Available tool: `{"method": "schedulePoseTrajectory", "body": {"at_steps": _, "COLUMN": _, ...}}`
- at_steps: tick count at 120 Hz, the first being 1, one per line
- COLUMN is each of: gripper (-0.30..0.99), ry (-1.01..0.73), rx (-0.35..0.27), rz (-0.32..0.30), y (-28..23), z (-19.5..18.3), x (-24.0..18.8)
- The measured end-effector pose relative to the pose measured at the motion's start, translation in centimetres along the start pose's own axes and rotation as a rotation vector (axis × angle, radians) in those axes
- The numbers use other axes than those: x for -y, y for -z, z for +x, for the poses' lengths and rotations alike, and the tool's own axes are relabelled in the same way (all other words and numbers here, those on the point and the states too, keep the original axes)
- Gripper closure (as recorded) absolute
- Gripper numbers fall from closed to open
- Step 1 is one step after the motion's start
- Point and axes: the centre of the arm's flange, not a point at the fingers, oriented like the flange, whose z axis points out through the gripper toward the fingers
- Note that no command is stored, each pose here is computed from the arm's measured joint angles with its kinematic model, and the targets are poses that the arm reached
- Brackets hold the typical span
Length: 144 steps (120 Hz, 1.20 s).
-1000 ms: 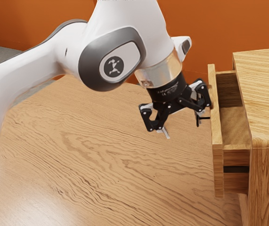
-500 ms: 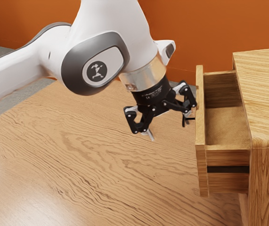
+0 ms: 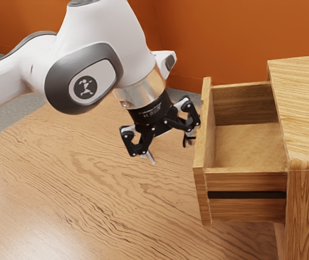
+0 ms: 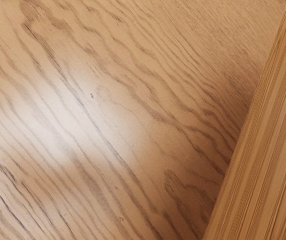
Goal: Pull the drawer handle with one arm to open the drawer
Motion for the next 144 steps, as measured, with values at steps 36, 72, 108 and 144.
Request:
{"method": "schedulePoseTrajectory", "body": {"at_steps": 36, "gripper": 0.02, "ry": 0.035, "rx": -0.007, "rz": -0.020, "y": 1.4, "z": 1.1, "x": 2.4}}
{"method": "schedulePoseTrajectory", "body": {"at_steps": 72, "gripper": 0.02, "ry": 0.060, "rx": -0.010, "rz": -0.012, "y": 1.6, "z": 1.9, "x": 4.9}}
{"method": "schedulePoseTrajectory", "body": {"at_steps": 108, "gripper": 0.02, "ry": 0.079, "rx": -0.025, "rz": -0.009, "y": 2.2, "z": 2.2, "x": 7.1}}
{"method": "schedulePoseTrajectory", "body": {"at_steps": 144, "gripper": 0.01, "ry": 0.102, "rx": -0.028, "rz": -0.005, "y": 2.2, "z": 3.1, "x": 9.0}}
